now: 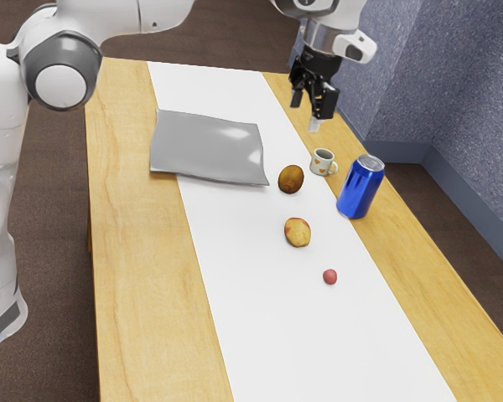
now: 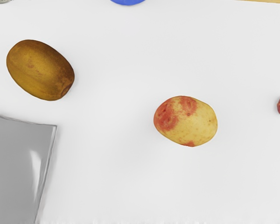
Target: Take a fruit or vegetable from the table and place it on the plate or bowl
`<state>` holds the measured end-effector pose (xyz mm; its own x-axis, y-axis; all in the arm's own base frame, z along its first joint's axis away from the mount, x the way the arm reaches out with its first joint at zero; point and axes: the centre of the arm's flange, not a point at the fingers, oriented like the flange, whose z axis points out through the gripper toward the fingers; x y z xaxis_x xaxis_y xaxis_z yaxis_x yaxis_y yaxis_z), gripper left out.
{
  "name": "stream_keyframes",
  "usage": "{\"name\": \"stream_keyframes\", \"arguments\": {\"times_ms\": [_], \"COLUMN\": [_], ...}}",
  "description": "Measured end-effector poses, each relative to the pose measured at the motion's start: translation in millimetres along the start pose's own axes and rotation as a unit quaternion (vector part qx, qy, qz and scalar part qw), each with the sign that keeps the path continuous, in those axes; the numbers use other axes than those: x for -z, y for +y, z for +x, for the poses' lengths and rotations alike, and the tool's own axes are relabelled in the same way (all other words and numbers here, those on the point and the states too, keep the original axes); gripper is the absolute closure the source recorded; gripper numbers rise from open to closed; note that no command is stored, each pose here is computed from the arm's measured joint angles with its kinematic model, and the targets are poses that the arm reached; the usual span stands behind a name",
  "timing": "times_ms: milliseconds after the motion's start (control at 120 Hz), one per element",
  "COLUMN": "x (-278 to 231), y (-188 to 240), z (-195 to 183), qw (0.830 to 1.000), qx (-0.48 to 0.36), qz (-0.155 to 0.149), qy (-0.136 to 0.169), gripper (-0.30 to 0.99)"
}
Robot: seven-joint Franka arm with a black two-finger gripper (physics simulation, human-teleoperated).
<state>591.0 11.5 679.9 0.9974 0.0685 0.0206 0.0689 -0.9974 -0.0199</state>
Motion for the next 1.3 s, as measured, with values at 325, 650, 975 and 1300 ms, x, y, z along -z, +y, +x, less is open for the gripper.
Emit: {"name": "stream_keyframes", "arguments": {"times_ms": [325, 650, 975, 1300], "x": [-25.6, -59.1, -80.8, -132.2], "y": [-11.2, 21.6, 40.9, 55.5], "z": [-0.9, 18.5, 35.1, 47.0], "qw": [0.988, 0.947, 0.919, 0.9], "qx": [-0.15, -0.32, -0.394, -0.435], "qz": [0.031, 0.028, 0.013, -0.004], "qy": [-0.036, -0.01, 0.019, 0.01], "gripper": [0.0, 0.0, 0.0, 0.0]}}
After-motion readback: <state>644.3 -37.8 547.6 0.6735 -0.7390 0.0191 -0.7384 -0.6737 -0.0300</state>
